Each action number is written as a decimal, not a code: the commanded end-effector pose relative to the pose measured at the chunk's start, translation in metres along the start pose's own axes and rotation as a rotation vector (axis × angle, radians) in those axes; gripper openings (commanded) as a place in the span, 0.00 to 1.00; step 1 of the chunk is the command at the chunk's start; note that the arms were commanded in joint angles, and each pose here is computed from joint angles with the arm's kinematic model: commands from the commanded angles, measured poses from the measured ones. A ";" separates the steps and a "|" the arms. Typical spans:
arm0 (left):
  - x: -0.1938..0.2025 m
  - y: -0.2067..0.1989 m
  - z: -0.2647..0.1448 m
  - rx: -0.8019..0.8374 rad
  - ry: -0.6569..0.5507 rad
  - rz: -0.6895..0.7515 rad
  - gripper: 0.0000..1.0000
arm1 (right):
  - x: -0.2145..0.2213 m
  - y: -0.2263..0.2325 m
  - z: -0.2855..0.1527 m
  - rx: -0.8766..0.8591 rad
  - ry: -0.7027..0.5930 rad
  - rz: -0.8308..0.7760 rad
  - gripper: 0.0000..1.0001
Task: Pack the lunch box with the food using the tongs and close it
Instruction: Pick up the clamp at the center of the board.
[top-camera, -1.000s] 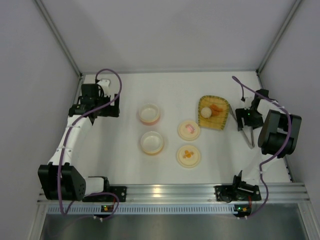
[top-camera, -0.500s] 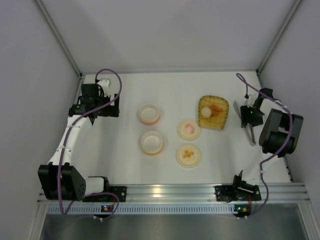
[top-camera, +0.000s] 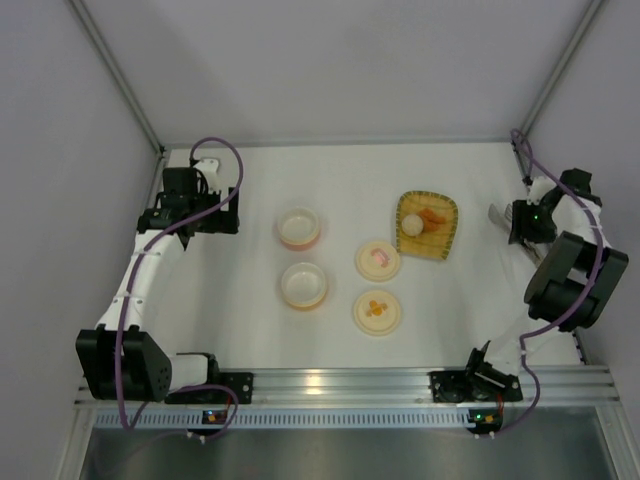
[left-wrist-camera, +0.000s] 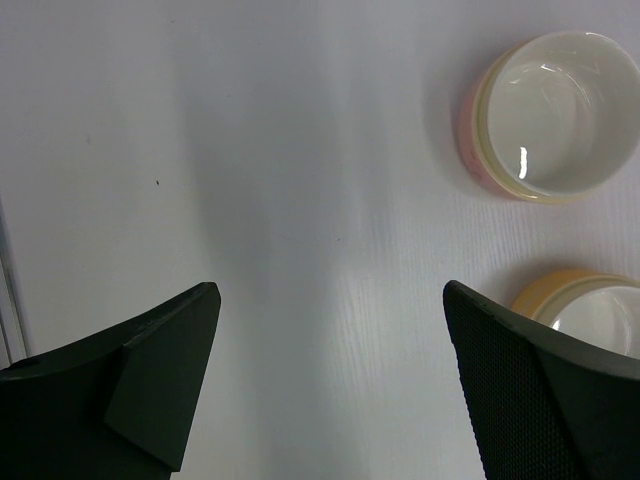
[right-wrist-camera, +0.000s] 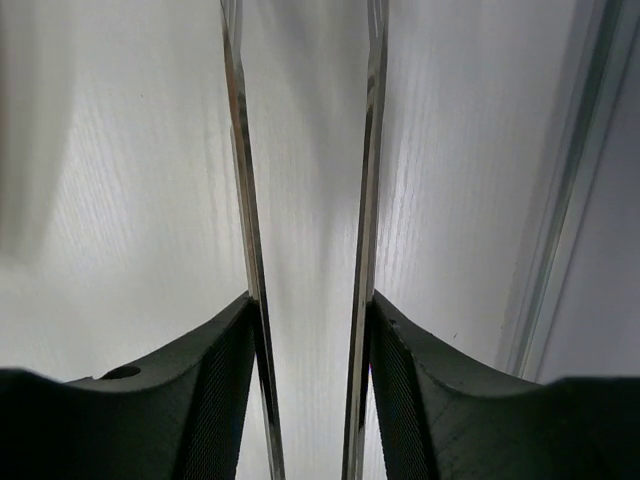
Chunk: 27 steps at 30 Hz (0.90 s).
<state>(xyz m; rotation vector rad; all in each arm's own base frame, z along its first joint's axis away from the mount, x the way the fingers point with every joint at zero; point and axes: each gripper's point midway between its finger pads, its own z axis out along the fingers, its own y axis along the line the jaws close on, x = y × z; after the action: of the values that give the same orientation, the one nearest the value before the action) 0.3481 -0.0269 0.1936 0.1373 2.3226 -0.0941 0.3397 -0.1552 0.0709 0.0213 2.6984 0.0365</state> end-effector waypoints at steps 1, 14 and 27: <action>-0.014 -0.002 -0.002 0.006 -0.056 -0.012 0.98 | -0.025 0.002 -0.039 -0.034 -0.096 -0.025 0.45; -0.016 -0.001 -0.002 0.001 -0.067 -0.010 0.98 | -0.044 0.033 -0.082 -0.177 -0.168 -0.041 0.40; -0.027 -0.019 -0.012 0.107 -0.062 0.027 0.98 | -0.065 0.089 -0.170 -0.370 -0.335 -0.222 0.39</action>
<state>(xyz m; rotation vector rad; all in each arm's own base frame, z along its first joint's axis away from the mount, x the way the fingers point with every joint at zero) 0.3497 -0.0369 0.2012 0.1693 2.3116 -0.1593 0.3420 -0.0949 0.2257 -0.2371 2.3831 0.3419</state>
